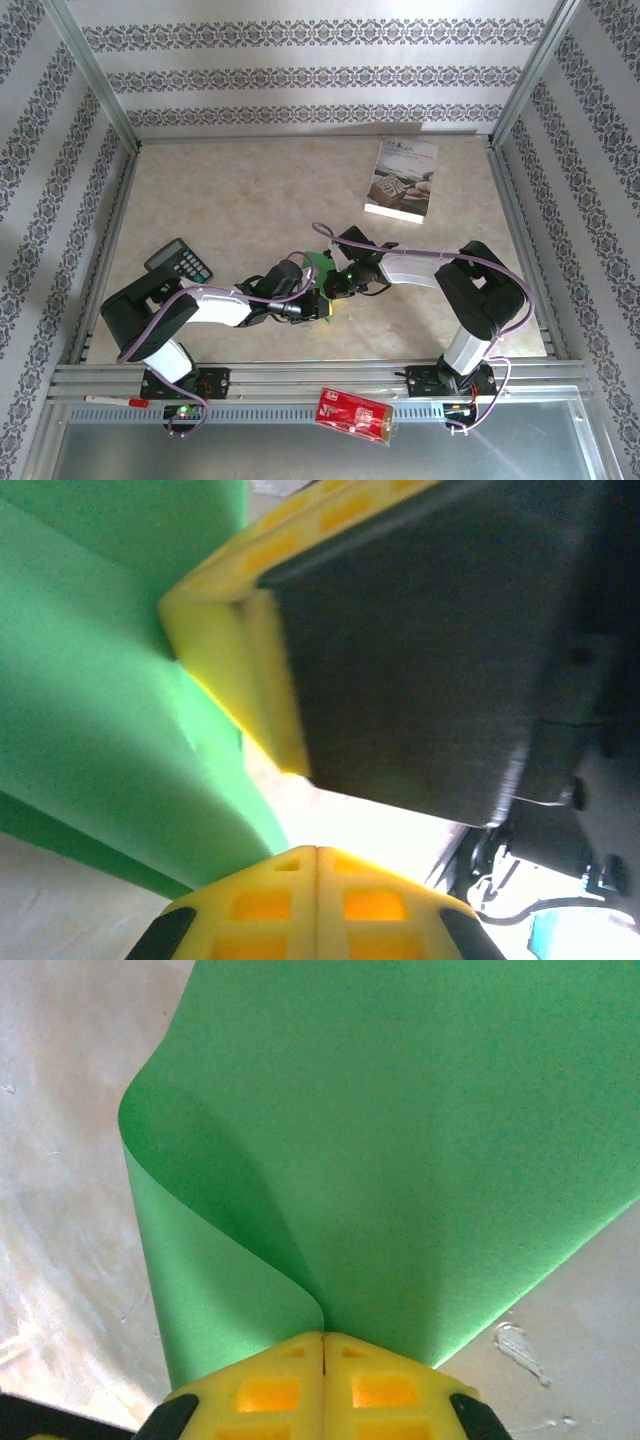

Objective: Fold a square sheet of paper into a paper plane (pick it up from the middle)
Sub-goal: Third fold the triangle at the center of the table.

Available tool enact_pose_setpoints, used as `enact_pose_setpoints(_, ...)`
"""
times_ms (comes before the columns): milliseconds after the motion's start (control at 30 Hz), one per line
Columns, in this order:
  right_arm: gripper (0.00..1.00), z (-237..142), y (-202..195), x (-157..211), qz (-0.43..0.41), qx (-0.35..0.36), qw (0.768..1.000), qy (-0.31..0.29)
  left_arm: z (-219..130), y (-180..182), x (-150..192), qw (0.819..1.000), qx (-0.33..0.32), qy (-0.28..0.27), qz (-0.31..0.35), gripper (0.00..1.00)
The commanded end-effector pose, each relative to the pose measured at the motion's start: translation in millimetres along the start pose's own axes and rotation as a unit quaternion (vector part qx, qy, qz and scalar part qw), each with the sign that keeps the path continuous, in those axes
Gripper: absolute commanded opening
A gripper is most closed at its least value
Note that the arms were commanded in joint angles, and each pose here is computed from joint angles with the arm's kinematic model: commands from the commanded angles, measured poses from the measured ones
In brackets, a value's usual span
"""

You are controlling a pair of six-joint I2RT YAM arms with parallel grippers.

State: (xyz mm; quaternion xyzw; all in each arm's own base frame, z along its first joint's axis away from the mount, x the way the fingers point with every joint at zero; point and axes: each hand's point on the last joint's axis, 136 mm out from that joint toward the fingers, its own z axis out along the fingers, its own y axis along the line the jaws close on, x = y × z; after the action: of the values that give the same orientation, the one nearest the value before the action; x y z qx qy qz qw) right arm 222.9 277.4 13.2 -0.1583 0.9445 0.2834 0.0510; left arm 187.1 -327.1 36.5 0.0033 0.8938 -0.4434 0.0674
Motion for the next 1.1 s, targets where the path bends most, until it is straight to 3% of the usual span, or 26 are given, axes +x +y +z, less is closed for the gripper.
enact_pose_setpoints(0,0.02,14.8,-34.9,34.2,0.039,0.059,0.996,0.056,5.4,-0.4,4.6,1.0,0.008,0.004,0.003,0.01)
enact_pose_setpoints(600,0.02,16.8,-38.4,38.0,0.041,0.066,0.995,0.063,15.7,24.5,24.8,0.999,-0.017,0.044,-0.015,0.01)
enact_pose_setpoints(1067,0.01,16.2,-42.6,41.5,0.047,0.076,0.994,0.066,12.4,30.5,54.0,0.993,-0.064,0.095,0.025,0.01)
